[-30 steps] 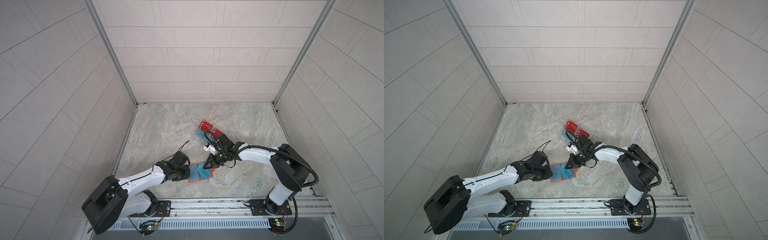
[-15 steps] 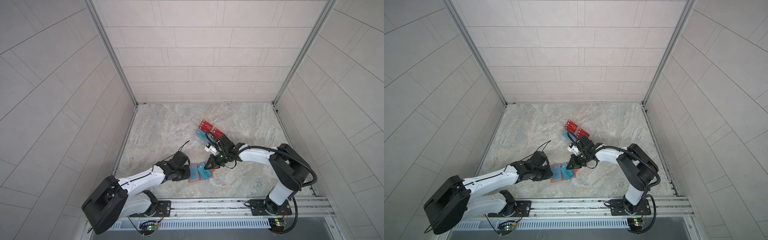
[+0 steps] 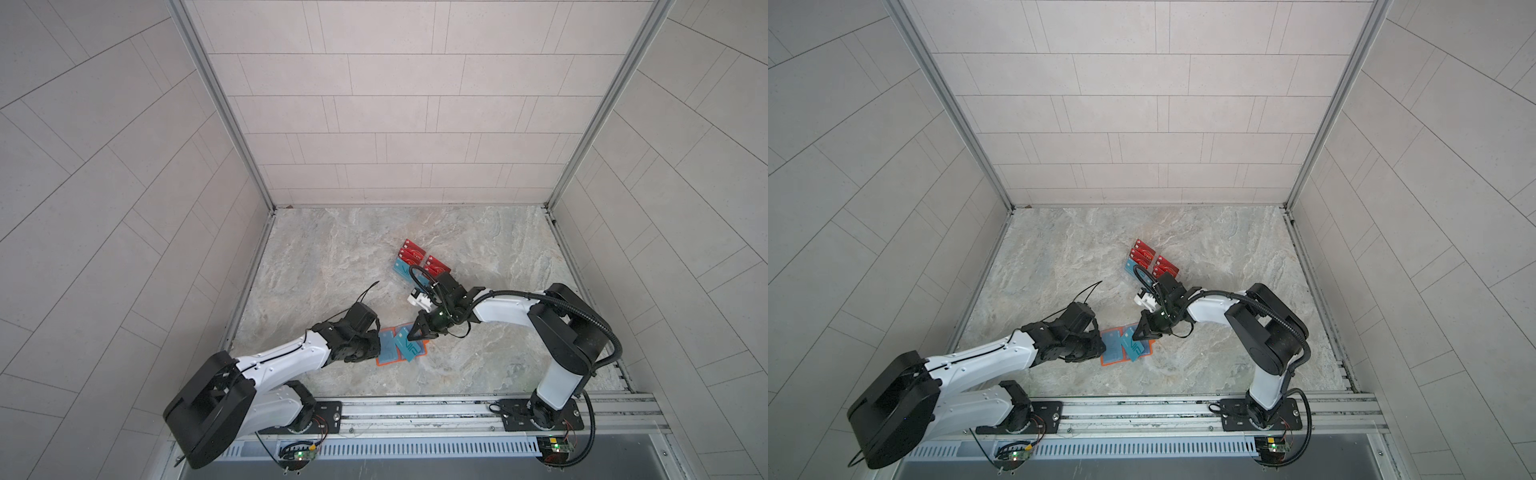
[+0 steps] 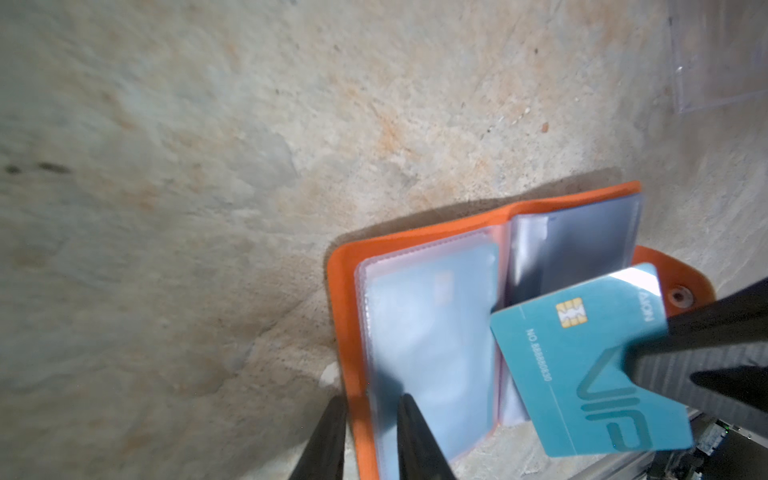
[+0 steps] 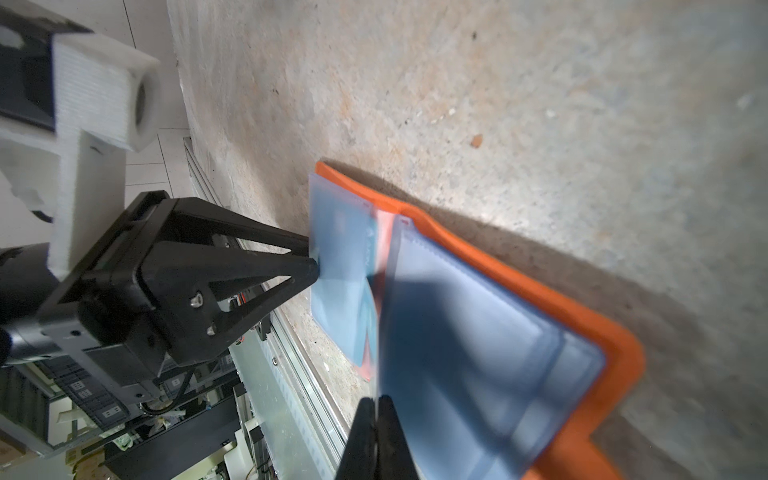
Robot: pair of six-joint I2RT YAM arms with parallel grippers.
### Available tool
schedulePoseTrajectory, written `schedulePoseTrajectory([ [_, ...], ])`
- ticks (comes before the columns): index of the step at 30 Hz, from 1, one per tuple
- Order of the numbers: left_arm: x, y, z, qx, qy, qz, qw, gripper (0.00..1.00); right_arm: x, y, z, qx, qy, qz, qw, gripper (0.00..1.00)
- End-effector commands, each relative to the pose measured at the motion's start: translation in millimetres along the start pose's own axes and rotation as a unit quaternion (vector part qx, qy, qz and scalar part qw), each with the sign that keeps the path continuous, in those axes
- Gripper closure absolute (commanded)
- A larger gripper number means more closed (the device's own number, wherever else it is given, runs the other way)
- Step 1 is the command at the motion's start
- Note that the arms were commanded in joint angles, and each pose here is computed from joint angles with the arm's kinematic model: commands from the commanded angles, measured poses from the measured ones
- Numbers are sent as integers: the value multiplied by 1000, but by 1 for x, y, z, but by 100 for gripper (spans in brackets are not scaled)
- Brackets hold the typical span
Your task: Put the credit cards into the card holder
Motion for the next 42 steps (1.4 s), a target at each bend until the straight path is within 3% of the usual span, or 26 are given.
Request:
schedulePoseTrajectory([
  [1,1,5,6,2,-13,6,1000,73,3,0,-8,2,6,4,1000,100],
  [42,0,5,7,4,-14,-2,1000,75,-11,10,15,-34,0,9,999,100],
])
Point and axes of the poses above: each gripper's point midway between its finger pads, its own x axis out along the fingers, its own z axis along the line the jaws close on, y = z × x, the point moved 4 cm from there along -x, back along the fingers, and after that the axes turned 11 degrees about x, right-handed, at the moved point
